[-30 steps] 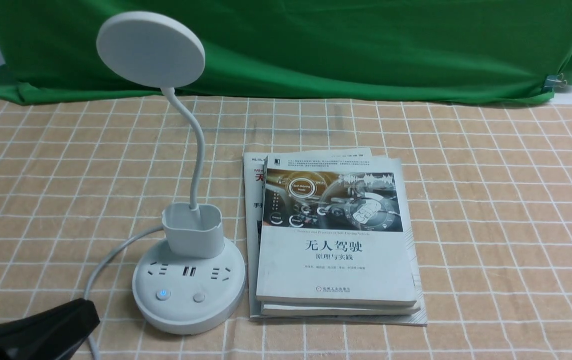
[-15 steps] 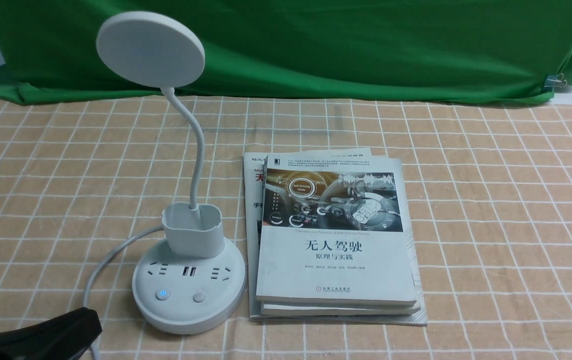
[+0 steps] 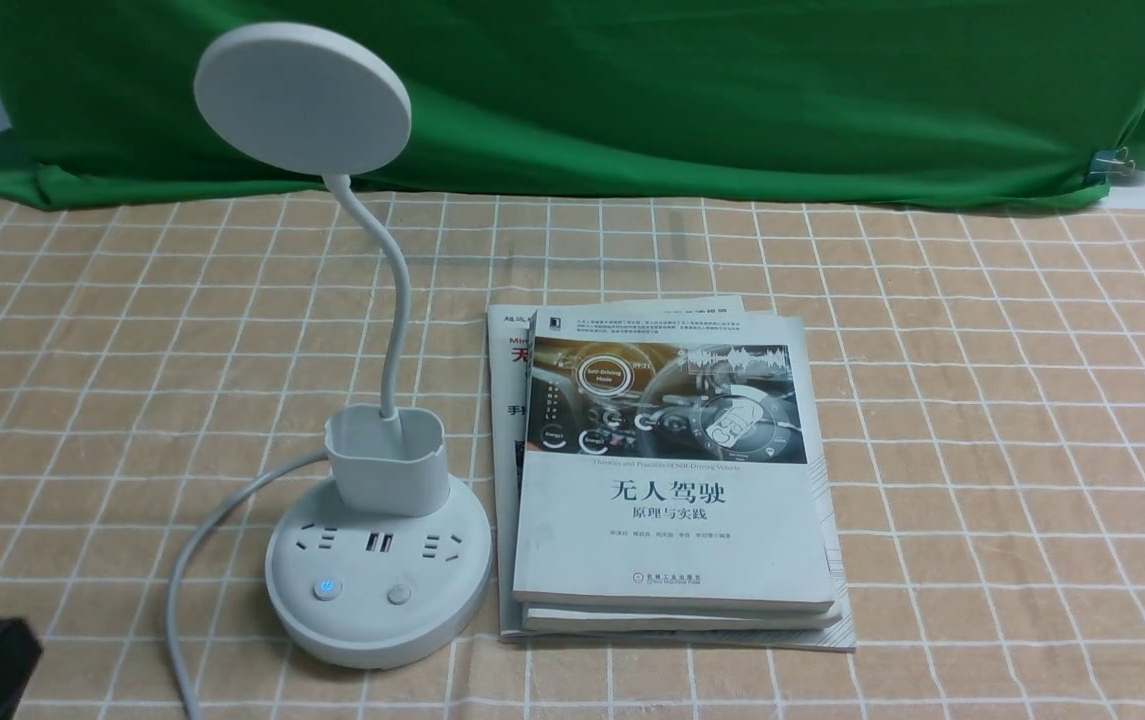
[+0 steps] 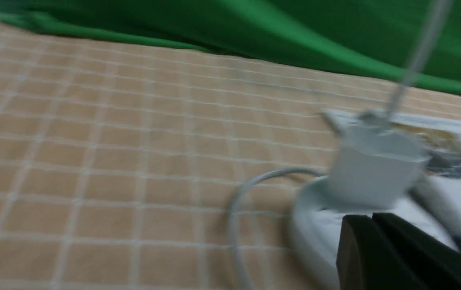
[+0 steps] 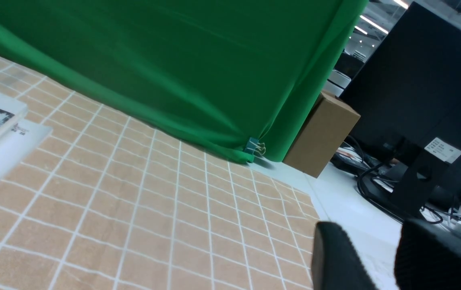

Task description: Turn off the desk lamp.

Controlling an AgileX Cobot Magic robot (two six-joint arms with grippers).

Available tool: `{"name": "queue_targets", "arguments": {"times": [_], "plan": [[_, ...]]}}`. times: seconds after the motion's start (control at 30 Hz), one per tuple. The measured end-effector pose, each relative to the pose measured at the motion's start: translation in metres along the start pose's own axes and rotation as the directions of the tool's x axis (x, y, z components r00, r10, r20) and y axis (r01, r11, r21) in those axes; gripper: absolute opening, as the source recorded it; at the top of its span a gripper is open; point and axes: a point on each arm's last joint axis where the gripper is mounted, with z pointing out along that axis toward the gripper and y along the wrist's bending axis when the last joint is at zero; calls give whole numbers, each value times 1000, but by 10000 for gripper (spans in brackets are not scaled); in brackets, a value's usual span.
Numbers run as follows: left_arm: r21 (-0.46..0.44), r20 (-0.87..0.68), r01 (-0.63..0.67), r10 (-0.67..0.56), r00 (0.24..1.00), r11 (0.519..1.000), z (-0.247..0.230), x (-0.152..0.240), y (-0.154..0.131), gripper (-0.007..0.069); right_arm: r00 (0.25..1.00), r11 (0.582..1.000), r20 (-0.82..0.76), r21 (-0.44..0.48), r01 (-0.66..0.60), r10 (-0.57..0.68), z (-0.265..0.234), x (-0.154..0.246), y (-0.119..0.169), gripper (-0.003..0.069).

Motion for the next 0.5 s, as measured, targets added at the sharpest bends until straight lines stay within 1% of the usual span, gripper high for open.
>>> {"name": "queue_targets", "arguments": {"times": [0.1,0.17,0.5], "plan": [[-39,28,4,-3,1000,999,-2,2,2,6,1000,1000,0,0,0,0,0,0,0,242],[-52,15,7,-6,1000,999,-3,3,3,6,1000,1000,0,0,0,0,0,0,0,242],[-58,-55,9,-12,998,998,-3,10,3,6,1000,1000,0,0,2,-2,0,0,0,242]]}}
